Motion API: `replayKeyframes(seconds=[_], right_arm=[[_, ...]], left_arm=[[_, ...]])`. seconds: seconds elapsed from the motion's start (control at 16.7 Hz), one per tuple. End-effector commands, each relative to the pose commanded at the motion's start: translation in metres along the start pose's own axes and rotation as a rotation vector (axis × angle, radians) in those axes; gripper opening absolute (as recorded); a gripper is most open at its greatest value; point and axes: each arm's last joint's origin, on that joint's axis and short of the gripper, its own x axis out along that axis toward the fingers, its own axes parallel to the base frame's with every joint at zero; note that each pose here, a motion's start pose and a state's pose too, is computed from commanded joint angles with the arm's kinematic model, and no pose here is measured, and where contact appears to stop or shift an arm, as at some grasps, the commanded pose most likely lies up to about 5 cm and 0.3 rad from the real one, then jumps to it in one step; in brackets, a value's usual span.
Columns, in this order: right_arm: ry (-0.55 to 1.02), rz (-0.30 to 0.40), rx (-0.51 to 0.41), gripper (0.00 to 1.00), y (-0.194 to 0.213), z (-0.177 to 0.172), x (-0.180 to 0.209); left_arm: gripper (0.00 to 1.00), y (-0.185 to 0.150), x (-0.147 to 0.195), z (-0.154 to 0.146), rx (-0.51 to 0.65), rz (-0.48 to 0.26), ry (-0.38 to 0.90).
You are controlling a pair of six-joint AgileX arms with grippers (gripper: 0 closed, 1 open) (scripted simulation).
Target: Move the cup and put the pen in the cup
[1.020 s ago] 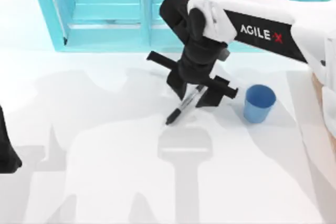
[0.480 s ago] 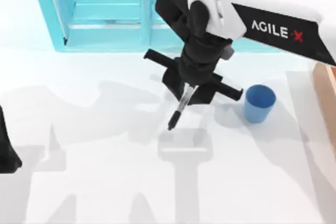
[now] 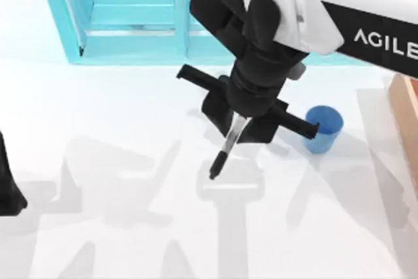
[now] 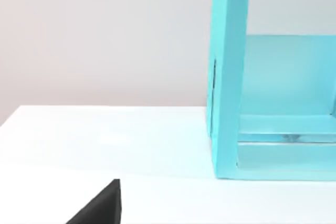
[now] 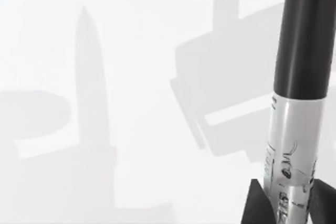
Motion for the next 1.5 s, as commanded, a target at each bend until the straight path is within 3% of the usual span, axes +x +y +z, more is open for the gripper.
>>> replayKeyframes(seconds=[0.24,0.48,1.02,1.26,1.5], right_arm=[[-0.011,0.003,-0.005,0.0,0.0,0.002,0.001],[-0.151,0.016,-0.124,0.0,-0.004,-0.002,0.014],[-0.85,0.068,-0.479,0.0,-0.028,-0.025,0.054],[-1.155,0.027,-0.517,0.0,-0.056,-0.042,0.052],[-1.361,-0.028,-0.473,0.0,-0.084,-0.057,0.036]], left_arm=[[1.0,0.0,0.0,0.0,0.0,0.0,0.0],[1.0,0.0,0.0,0.0,0.0,0.0,0.0],[1.0,0.0,0.0,0.0,0.0,0.0,0.0],[1.0,0.0,0.0,0.0,0.0,0.0,0.0],[1.0,0.0,0.0,0.0,0.0,0.0,0.0]])
